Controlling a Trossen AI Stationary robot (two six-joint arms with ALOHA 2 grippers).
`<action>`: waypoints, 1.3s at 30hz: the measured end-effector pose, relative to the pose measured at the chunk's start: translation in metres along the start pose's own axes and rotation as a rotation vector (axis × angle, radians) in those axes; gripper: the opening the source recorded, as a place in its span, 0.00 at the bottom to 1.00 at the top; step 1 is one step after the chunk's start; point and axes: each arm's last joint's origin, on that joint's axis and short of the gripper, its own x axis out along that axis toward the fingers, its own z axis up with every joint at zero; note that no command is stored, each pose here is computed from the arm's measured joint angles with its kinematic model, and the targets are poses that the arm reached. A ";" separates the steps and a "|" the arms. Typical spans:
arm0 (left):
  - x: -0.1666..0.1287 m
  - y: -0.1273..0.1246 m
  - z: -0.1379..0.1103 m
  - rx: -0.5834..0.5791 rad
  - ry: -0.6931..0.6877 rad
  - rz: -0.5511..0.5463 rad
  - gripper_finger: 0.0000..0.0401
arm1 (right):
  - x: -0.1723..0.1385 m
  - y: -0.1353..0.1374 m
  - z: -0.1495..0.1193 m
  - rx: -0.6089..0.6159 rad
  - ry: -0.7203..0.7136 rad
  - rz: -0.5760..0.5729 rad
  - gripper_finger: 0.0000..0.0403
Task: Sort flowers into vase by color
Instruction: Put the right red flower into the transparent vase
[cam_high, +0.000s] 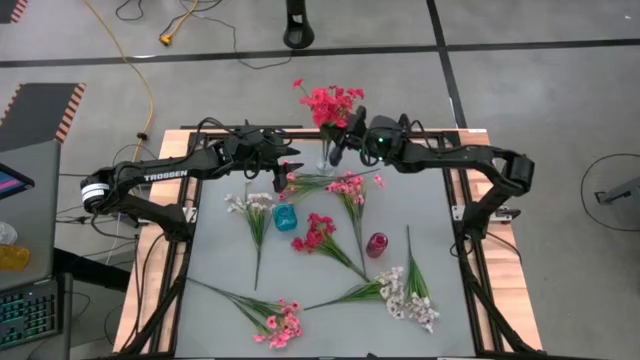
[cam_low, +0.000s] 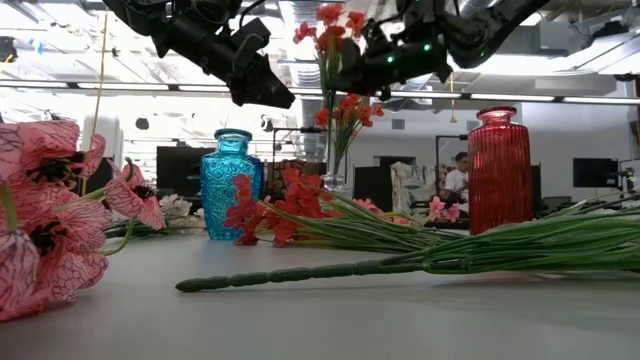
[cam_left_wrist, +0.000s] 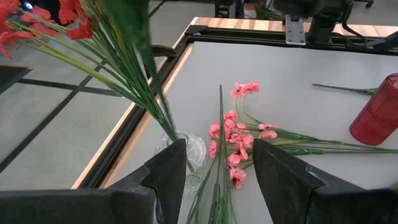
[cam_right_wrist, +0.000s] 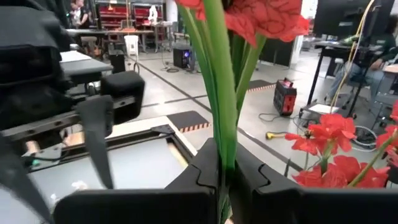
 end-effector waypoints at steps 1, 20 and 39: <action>0.000 0.000 0.000 0.000 0.000 0.000 0.43 | 0.002 -0.001 -0.002 0.000 -0.002 -0.004 0.10; 0.000 0.000 0.000 0.000 0.001 0.000 0.43 | 0.005 -0.001 -0.018 -0.060 0.095 0.001 0.11; 0.000 0.000 -0.001 -0.016 0.011 -0.001 0.43 | 0.002 -0.001 -0.032 -0.078 0.254 -0.032 0.44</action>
